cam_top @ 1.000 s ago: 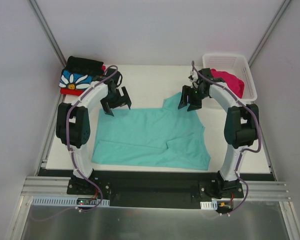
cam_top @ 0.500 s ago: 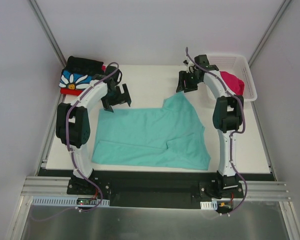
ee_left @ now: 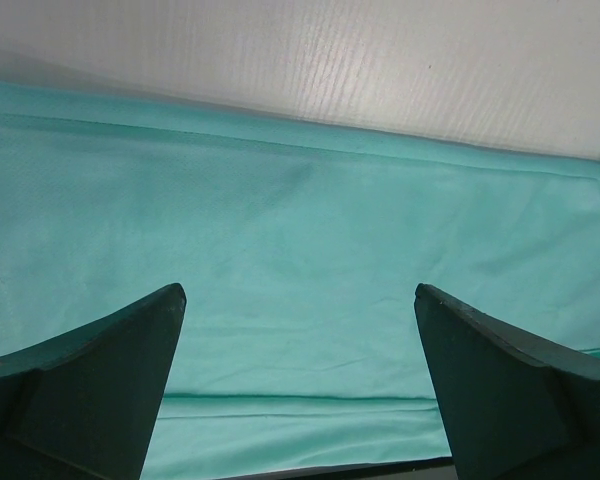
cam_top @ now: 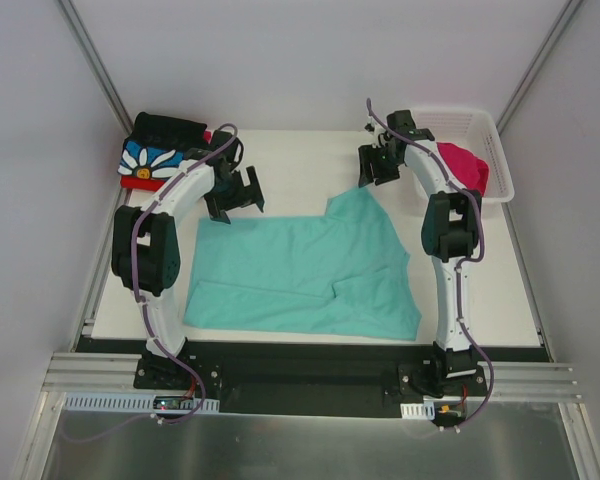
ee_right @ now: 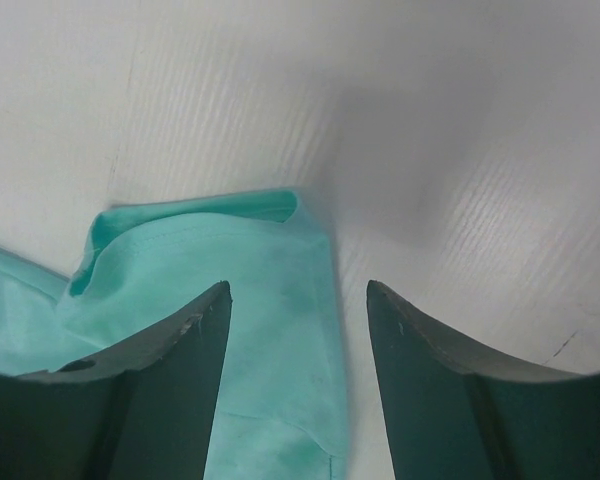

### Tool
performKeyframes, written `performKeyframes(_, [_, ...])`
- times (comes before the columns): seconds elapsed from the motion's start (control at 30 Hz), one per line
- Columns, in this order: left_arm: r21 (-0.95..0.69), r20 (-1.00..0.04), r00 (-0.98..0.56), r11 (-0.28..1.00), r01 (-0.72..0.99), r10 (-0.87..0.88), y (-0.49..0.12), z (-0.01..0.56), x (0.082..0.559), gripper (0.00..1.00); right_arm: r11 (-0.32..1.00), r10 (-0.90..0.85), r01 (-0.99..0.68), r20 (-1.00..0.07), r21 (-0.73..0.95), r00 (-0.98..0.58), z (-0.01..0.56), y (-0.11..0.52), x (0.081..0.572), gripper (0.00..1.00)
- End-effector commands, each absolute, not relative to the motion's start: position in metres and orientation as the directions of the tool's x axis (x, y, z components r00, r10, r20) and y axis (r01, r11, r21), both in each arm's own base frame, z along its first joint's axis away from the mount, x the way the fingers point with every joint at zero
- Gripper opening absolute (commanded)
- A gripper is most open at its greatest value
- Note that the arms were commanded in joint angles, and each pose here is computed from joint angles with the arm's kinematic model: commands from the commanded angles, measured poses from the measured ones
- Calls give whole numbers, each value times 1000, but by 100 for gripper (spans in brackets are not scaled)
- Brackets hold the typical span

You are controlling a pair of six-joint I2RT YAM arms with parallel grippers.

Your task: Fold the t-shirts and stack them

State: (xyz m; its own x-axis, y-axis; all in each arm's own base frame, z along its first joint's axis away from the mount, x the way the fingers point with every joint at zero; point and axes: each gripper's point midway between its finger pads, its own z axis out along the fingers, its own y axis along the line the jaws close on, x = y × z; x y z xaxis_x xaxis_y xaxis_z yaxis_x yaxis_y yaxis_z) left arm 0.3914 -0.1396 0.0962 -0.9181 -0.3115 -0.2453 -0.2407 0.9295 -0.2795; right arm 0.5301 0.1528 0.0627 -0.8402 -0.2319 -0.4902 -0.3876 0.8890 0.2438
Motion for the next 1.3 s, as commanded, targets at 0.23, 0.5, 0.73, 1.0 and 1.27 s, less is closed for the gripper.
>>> performKeyframes(0.23, [-337,-292,-904,918,-208,-312,-144,121,397,99,895,-308,-439,-611,74,-729,94,154,558,69])
performKeyframes(0.5, [-334,-291,-905,919,-208,-311,-143,120,397,99,855,-461,-512,-565,-78,-684,83,162,556,69])
performKeyframes(0.73, [-348,-292,-904,915,-203,-311,-146,124,398,99,832,-544,-513,-489,-211,-682,74,154,553,68])
performKeyframes(1.0, [-359,-288,-905,911,-202,-314,-148,126,398,99,794,-607,-509,-382,-333,-697,55,132,552,67])
performKeyframes(1.27, [-363,-286,-904,909,-205,-318,-149,126,399,99,764,-644,-544,-374,-347,-667,52,148,551,65])
